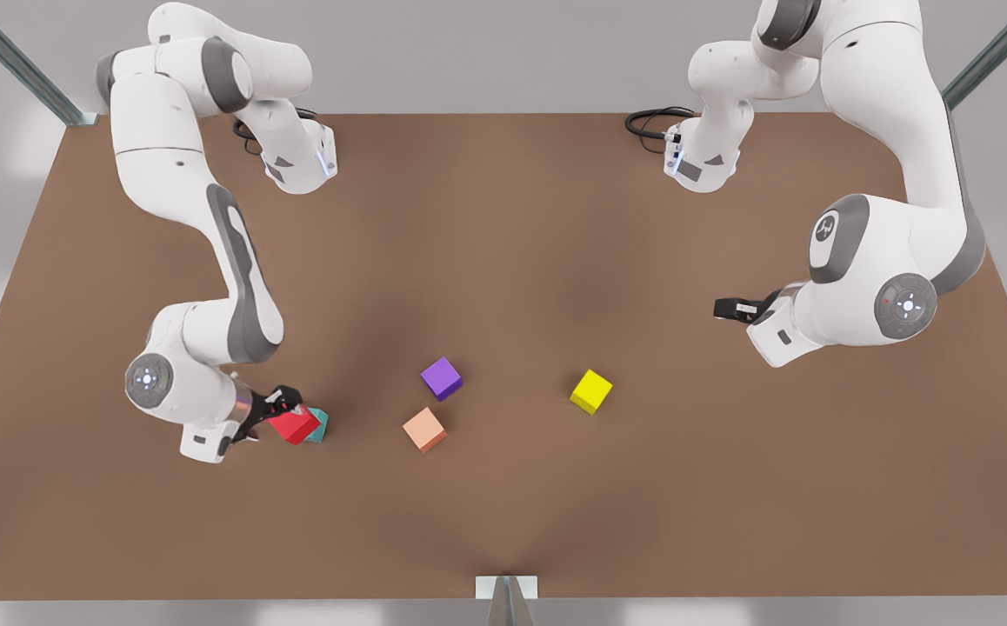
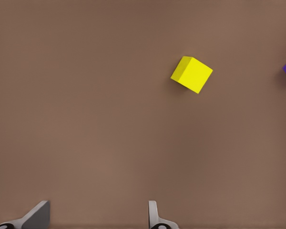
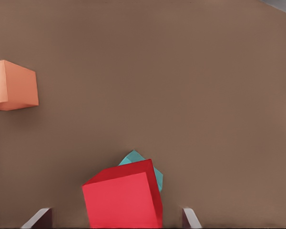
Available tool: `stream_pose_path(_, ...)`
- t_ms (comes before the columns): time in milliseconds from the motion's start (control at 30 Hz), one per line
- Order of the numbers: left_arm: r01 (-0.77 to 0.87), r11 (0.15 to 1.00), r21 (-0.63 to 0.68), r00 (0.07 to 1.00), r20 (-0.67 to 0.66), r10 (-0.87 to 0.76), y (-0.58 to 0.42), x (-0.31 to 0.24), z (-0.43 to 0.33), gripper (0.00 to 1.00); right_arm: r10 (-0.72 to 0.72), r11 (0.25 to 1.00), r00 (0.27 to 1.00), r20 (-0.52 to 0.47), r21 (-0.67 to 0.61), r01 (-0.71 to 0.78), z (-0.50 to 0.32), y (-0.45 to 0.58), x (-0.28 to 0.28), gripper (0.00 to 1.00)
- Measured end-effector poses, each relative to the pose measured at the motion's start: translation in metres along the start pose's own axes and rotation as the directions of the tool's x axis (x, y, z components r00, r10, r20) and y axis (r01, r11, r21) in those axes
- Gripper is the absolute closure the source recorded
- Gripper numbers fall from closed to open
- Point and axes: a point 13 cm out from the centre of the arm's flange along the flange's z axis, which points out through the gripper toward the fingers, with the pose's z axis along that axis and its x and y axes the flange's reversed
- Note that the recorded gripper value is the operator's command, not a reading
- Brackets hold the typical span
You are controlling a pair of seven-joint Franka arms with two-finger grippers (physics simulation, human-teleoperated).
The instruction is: Pick up red wooden cube and pass to hand red wooden cube and place in blue wooden cube
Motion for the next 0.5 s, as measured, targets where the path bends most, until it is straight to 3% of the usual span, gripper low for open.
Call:
stream_pose_path(233,0.003,1.000,-0.001,1.000,-0.001,-0.003,0.000,0.000,0.000,0.00,0.218,0.974,0.970,-0.106,0.086,-0.209,-0.137,-0.037,0.043,0.00)
stream_pose_path(333,0.004,1.000,-0.002,1.000,-0.001,-0.004,-0.001,0.000,0.000,0.00,0.317,0.945,0.943,-0.097,0.119,-0.306,-0.228,-0.025,0.092,0.00)
stream_pose_path(500,0.006,1.000,-0.002,1.000,-0.001,-0.006,-0.001,0.000,0.000,0.00,0.421,0.905,0.896,-0.143,0.133,-0.405,-0.268,0.013,0.157,0.00)
